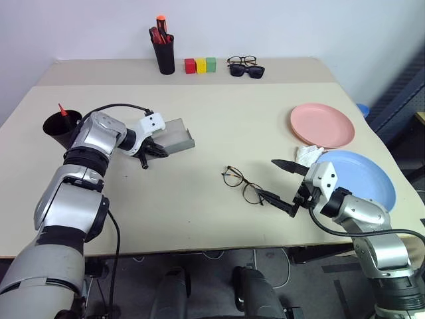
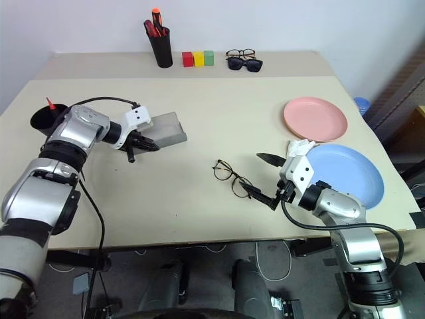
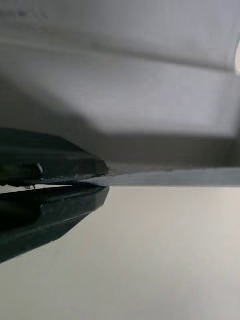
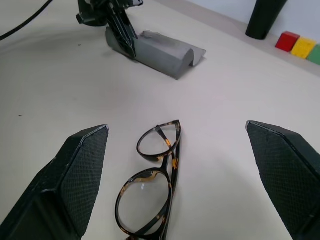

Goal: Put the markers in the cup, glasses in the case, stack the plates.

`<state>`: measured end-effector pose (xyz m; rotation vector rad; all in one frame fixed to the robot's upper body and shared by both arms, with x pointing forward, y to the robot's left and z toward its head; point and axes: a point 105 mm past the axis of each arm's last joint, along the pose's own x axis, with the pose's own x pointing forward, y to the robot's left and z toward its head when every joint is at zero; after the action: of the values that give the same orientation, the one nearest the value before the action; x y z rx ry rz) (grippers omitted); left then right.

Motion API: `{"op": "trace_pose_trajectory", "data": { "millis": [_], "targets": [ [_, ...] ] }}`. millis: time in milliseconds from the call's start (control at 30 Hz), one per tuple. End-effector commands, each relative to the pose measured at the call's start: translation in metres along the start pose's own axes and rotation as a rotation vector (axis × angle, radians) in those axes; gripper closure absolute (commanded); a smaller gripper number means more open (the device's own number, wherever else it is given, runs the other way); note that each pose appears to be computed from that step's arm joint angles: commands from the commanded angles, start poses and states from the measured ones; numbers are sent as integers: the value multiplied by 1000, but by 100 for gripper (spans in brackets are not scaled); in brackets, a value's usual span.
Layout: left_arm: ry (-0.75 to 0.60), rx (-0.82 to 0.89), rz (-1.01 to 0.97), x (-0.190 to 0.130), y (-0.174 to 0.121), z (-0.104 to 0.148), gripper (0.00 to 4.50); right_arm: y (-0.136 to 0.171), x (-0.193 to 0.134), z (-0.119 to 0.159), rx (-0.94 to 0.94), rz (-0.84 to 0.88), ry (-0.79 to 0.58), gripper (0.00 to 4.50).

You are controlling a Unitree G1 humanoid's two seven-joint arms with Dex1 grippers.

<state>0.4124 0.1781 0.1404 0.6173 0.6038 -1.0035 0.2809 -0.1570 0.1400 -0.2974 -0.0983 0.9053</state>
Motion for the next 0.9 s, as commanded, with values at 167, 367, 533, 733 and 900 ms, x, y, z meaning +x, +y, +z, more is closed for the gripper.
{"op": "trace_pose_trajectory", "data": {
  "millis": [167,367,533,733,900],
  "targets": [
    [-69,139,-185,-6,-29,30,447,-3,-2,14,-39,-14,-33,0],
    [-14,191,-341,-8,-72,13,447,-2,-2,12,-39,-12,-32,0],
    [13,199,-389,-4,-95,4,447,-1,-2,9,-40,-15,-33,0],
    [13,230,-376,18,-105,18,447,-1,-3,7,-41,-21,-30,0],
    [-14,248,-347,33,-103,37,447,-1,-3,6,-45,-27,-31,0]
  ]
}}
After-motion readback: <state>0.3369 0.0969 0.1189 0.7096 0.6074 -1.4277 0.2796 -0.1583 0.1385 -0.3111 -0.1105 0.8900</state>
